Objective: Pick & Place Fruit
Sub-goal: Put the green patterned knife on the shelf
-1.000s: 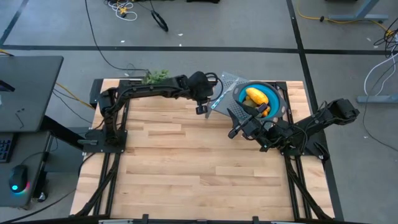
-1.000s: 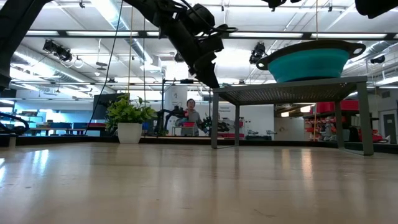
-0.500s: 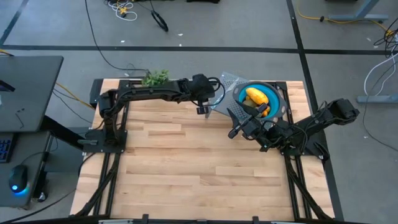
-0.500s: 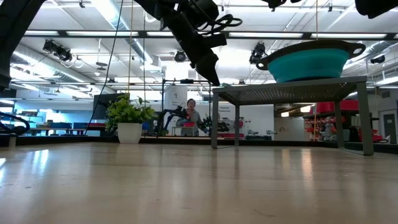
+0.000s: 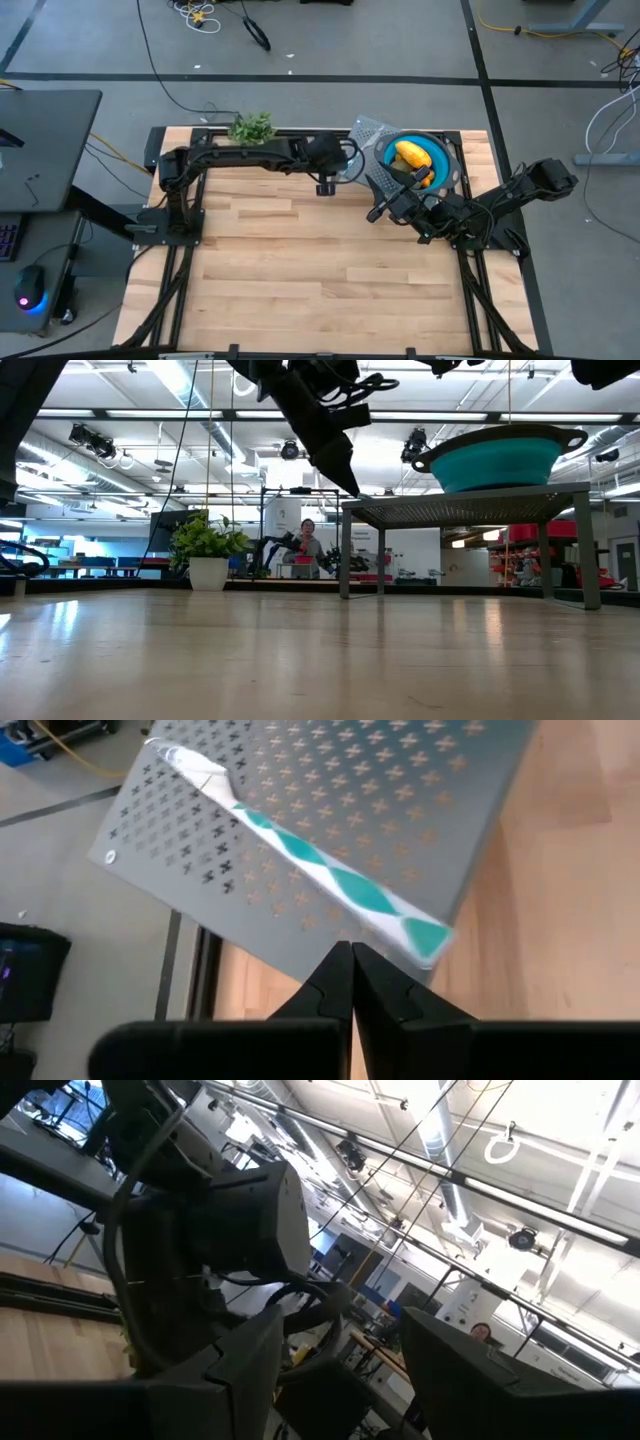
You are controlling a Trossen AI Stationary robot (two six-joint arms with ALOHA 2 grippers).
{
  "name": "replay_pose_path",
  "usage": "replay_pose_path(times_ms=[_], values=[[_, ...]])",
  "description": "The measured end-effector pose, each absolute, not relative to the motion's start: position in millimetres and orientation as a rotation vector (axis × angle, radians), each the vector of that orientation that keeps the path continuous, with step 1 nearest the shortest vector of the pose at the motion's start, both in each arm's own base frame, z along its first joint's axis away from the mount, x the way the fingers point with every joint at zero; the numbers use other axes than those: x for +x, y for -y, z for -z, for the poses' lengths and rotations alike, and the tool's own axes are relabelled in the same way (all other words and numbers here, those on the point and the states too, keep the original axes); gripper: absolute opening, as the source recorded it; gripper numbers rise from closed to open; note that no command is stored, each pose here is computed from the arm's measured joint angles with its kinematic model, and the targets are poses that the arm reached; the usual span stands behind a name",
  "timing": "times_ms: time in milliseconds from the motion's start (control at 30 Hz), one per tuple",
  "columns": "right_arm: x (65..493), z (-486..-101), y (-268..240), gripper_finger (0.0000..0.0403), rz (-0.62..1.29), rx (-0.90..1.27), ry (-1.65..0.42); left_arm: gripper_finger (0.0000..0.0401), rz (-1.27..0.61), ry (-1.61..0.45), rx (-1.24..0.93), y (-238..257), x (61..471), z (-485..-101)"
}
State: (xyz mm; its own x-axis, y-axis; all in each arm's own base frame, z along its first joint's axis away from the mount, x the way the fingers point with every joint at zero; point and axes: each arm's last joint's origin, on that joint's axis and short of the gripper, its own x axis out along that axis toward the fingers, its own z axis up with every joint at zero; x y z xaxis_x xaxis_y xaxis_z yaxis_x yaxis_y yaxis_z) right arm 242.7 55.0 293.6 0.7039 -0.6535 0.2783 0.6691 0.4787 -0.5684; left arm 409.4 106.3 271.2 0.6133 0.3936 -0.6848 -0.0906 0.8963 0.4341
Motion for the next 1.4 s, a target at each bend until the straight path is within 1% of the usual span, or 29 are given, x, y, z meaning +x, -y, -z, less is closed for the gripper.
replay_pose_path(times_ms=[900,1400], values=[[242.8,-293.4,-55.1,0.0212,0.806,-0.706,0.023,0.0005,-0.231,-0.846,0.334,-98.2,411.6,-269.7],[242.9,-293.2,-55.2,0.0212,0.805,-0.708,0.021,0.0007,-0.183,-0.801,0.26,-95.9,413.9,-271.0]])
